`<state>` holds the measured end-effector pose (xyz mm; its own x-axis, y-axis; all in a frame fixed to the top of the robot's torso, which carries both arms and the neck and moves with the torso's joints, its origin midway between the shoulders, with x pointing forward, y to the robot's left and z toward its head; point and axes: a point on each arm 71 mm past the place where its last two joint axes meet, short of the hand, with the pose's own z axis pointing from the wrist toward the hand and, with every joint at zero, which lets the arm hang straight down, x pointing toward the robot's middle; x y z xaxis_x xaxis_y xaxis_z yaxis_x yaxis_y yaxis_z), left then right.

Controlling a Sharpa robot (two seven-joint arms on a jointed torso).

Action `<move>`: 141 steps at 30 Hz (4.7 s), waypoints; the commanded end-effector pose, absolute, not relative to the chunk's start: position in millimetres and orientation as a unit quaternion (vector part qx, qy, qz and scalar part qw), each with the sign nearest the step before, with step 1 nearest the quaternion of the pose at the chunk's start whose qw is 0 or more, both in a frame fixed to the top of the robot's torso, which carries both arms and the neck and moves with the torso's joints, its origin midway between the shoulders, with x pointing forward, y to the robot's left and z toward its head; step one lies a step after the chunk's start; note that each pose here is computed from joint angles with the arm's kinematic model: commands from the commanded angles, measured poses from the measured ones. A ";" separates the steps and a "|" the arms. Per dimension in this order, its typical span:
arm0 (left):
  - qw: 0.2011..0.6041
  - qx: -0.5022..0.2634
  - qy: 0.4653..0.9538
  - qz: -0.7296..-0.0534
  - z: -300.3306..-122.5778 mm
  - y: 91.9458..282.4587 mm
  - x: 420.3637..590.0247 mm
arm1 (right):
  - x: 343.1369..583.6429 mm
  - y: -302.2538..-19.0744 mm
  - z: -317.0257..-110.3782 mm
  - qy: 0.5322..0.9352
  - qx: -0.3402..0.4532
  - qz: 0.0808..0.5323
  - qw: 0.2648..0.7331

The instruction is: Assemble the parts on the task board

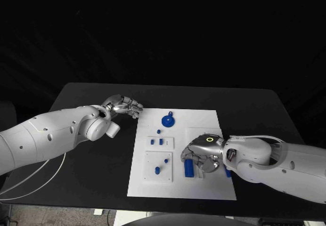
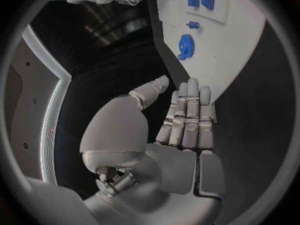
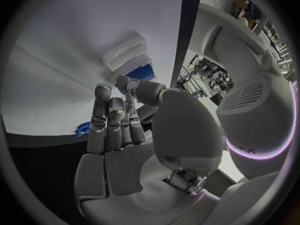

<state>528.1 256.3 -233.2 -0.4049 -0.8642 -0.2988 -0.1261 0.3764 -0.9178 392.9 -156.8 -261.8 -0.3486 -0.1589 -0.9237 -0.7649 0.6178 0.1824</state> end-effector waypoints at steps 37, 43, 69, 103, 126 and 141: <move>0.424 -0.340 0.707 -0.452 -230.7 251.6 528.3 | 424.9 -321.5 -247.9 0.940 0.114 0.066 0.313; 0.423 -0.340 0.707 -0.453 -230.8 251.4 528.4 | 417.9 -318.0 -250.4 0.955 0.092 0.044 0.280; 0.426 -0.343 0.707 -0.448 -230.9 256.7 528.1 | 402.2 -291.3 -258.8 0.950 0.072 0.071 0.294; 0.424 -0.345 0.709 -0.446 -231.2 259.8 526.9 | 403.9 -281.4 -277.0 0.947 0.019 0.048 0.316; 0.423 -0.347 0.710 -0.443 -231.8 261.2 526.8 | 401.3 -305.9 -281.8 0.950 0.088 0.063 0.294; 0.422 -0.346 0.711 -0.444 -232.0 259.4 526.8 | 402.2 -296.4 -253.0 0.934 0.154 0.142 0.289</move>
<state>527.2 261.8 -232.4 -0.3967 -0.8669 -0.3019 -0.1200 0.3750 -0.9192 404.3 -304.6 -252.9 -0.7842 0.2918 -0.5476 0.1640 0.9486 0.2706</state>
